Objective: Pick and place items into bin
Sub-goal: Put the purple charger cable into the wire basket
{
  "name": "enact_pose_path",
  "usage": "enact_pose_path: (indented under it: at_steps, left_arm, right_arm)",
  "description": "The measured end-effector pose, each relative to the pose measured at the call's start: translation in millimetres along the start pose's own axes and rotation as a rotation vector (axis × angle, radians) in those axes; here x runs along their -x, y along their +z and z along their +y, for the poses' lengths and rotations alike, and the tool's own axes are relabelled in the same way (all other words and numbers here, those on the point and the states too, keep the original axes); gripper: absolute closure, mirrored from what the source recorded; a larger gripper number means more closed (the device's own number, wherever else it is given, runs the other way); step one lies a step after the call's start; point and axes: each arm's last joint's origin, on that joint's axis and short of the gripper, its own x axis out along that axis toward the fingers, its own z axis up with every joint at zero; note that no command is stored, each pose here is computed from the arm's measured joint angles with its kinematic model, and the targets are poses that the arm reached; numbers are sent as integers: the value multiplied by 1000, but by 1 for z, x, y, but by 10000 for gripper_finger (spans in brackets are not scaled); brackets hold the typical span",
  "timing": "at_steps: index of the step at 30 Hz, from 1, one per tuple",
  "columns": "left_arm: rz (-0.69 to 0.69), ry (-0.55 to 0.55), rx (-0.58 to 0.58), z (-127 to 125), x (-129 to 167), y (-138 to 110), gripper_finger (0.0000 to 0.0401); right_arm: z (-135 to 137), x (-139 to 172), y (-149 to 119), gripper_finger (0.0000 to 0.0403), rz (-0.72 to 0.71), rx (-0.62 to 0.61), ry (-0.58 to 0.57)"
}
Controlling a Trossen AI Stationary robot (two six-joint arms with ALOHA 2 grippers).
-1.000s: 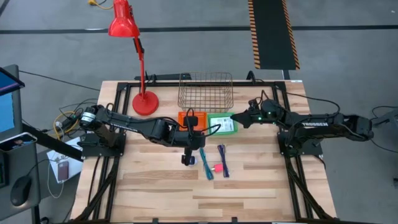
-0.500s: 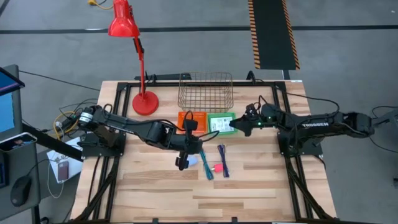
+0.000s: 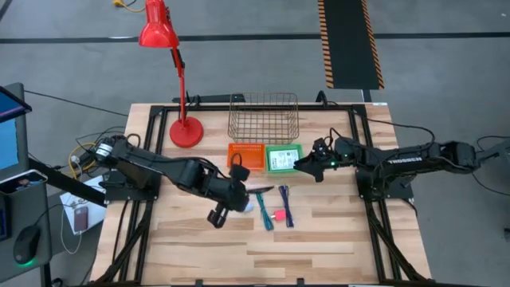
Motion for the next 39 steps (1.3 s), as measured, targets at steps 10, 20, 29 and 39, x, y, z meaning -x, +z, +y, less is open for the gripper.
enact_pose_path:
  at_steps: [10, 20, 29, 39]
  left_arm:
    - [-210, 95, 102, 20, 91, -23, 401]
    - [-559, 267, 305, 13, 142, -87, 401]
    - [-817, 273, 525, -12, 100, -161, 401]
    - [-964, 266, 615, -25, 74, -198, 401]
  right_arm:
    - [15, -3, -12, 255, 51, -11, 54]
    - [45, -4, -39, 255, 32, -20, 26]
    - [59, -1, -54, 255, 5, -59, -6]
    - [80, -16, -47, 255, 32, 21, -226]
